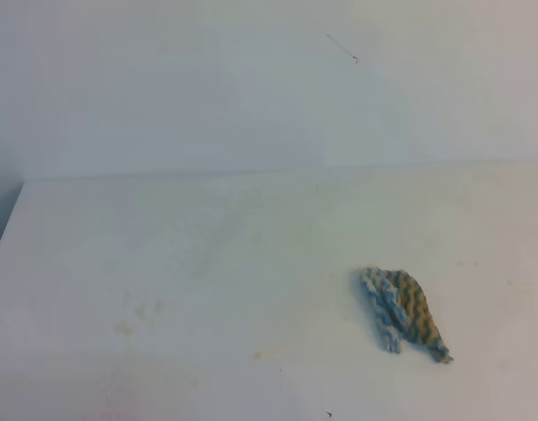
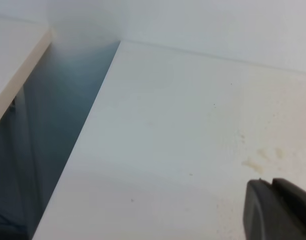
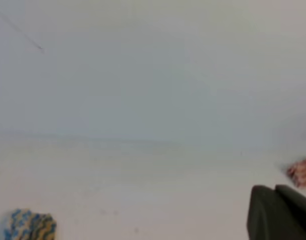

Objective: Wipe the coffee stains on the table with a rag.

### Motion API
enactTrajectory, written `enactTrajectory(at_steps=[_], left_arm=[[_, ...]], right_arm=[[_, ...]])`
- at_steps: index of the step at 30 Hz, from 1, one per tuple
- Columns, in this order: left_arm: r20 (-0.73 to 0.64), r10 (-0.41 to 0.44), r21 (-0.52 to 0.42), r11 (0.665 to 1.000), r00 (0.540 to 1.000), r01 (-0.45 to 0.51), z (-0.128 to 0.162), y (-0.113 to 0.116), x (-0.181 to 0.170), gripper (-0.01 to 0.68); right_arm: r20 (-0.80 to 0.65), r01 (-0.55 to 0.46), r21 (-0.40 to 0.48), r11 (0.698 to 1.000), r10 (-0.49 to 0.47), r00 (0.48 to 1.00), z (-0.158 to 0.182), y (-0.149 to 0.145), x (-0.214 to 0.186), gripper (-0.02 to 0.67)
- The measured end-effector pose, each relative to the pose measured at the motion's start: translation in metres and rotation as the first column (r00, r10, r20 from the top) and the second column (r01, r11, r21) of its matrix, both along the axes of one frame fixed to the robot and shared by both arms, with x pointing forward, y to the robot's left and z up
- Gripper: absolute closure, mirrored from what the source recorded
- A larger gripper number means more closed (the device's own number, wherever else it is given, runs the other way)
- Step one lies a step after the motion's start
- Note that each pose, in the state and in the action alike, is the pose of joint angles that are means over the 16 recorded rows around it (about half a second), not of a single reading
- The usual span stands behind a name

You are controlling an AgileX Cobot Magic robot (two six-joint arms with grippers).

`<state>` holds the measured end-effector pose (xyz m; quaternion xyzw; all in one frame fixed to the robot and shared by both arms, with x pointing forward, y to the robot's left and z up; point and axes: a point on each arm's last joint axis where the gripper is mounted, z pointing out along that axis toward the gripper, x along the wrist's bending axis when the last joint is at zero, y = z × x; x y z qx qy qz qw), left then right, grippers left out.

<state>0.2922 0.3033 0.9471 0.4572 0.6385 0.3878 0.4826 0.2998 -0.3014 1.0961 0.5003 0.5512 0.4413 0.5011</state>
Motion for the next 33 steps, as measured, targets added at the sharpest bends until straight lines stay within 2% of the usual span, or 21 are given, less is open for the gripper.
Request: enactTrajectory(at_steps=[8,14,21,33], left_arm=[[-0.001,0.000,0.000,1.000,1.000,0.000,0.000,0.000,0.000,0.673],[-0.002,0.000,0.000,1.000,1.000,0.000,0.000,0.000,0.000,0.673],[-0.002,0.000,0.000,1.000,1.000,0.000,0.000,0.000,0.000,0.674],[-0.002,0.017,0.000,1.000,1.000,-0.017,0.000,0.001,0.000,0.674]], right_arm=[[-0.028,0.008,0.110,0.994,-0.005,1.000,-0.082,0.001,-0.007,0.653],[-0.061,0.013,0.132,0.991,-0.005,0.998,-0.122,0.001,-0.009,0.653],[-0.106,0.035,0.109,0.993,-0.024,0.994,-0.143,0.000,-0.008,0.653],[-0.115,0.068,0.049,0.996,-0.062,0.991,-0.145,-0.002,-0.008,0.653]])
